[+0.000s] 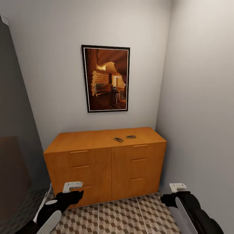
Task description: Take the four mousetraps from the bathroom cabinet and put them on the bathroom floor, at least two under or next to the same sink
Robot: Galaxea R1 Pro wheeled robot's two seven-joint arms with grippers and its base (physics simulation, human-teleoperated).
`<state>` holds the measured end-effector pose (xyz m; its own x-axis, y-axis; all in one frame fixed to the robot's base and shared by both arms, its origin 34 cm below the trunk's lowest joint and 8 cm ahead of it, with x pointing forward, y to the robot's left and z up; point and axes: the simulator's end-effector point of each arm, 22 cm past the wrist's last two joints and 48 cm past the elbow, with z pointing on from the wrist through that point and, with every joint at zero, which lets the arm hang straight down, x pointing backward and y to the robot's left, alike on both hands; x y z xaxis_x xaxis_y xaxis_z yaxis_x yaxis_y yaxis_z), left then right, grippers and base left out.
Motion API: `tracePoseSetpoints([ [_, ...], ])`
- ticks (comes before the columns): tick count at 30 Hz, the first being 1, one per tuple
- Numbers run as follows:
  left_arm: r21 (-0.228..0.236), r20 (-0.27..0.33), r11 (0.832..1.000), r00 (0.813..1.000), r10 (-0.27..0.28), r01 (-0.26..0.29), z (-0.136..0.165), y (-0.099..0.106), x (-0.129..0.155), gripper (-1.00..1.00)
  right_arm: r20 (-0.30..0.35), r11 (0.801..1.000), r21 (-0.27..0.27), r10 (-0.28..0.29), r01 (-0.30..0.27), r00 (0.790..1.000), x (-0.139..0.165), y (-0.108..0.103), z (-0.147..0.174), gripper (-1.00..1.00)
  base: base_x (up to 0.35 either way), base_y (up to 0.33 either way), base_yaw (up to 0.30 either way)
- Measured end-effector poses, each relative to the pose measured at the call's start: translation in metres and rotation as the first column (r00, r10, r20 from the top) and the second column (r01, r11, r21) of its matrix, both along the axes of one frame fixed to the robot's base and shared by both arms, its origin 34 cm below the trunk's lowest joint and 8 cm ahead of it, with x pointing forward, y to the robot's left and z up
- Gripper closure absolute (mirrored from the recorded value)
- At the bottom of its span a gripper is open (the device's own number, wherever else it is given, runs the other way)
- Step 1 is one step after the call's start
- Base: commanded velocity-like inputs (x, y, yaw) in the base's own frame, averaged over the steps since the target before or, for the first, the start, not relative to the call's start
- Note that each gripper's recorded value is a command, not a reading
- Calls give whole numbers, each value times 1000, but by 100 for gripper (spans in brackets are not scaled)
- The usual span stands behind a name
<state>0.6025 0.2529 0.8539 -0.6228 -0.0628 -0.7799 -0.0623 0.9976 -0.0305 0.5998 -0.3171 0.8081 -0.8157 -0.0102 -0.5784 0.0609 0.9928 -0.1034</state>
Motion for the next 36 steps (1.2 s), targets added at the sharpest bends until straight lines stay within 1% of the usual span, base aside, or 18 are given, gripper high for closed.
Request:
tracePoseSetpoints([
  [5, -27, 8, 1000, 1000, -13, 14, 11, -17, 4, -100, 37, 1000, -22, -17, 18, 999, 4, -8, 35, -100, 0, 0, 0],
  [6, -40, 5, 999, 1000, -21, 21, 13, -26, 4, -100, 70, 999, -28, -23, 25, 997, 8, -11, 48, -100, 0, 0, 0],
  [8, -54, -3, 998, 999, -33, 33, 14, -37, 3, -100, 96, 999, -33, -30, 33, 995, 11, -14, 59, -100, 0, 0, 0],
  [12, -84, -30, 994, 997, -70, 67, 15, -65, 1, -100, 127, 998, -47, -45, 51, 991, 13, -21, 72, -100, 0, 0, 0],
  [13, -83, -30, 994, 997, -70, 67, 15, -65, 1, -100, 127, 998, -46, -45, 51, 991, 13, -21, 72, -100, 0, 0, 0],
  [14, -91, -34, 993, 996, -81, 77, 17, -72, 2, -100, 131, 997, -50, -49, 56, 990, 13, -23, 73, -100, 0, 0, 0],
  [18, -110, -25, 987, 992, -124, 120, 38, -100, 13, -100, 144, 995, -58, -68, 77, 987, 14, -31, 79, -100, 0, 0, 0],
  [19, -113, -18, 985, 991, -133, 130, 44, -106, 17, -100, 148, 995, -59, -73, 82, 986, 15, -33, 81, -100, 0, 0, 0],
  [20, -118, 1, 982, 989, -148, 147, 59, -117, 25, -100, 158, 994, -60, -82, 93, 984, 17, -37, 85, -100, 0, 0, 0],
  [25, -136, 70, 973, 981, -179, 187, 104, -143, 48, -100, 202, 993, -54, -95, 108, 975, 32, -41, 107, -100, 0, 0, 0],
  [28, -138, 108, 967, 974, -199, 213, 132, -157, 60, -100, 234, 992, -50, -98, 113, 967, 43, -42, 124, -100, 0, 0, 0],
  [32, -127, 168, 961, 960, -222, 245, 174, -170, 77, -100, 279, 992, -44, -101, 118, 955, 59, -43, 149, -100, 0, 0, 0],
  [35, -107, 228, 960, 946, -230, 259, 211, -176, 90, -100, 314, 992, -37, -102, 119, 944, 71, -42, 169, -100, 0, 0, 0],
  [36, -86, 271, 961, 935, -230, 262, 237, -177, 99, -100, 335, 992, -31, -102, 119, 937, 79, -40, 181, -100, 0, 0, 0],
])
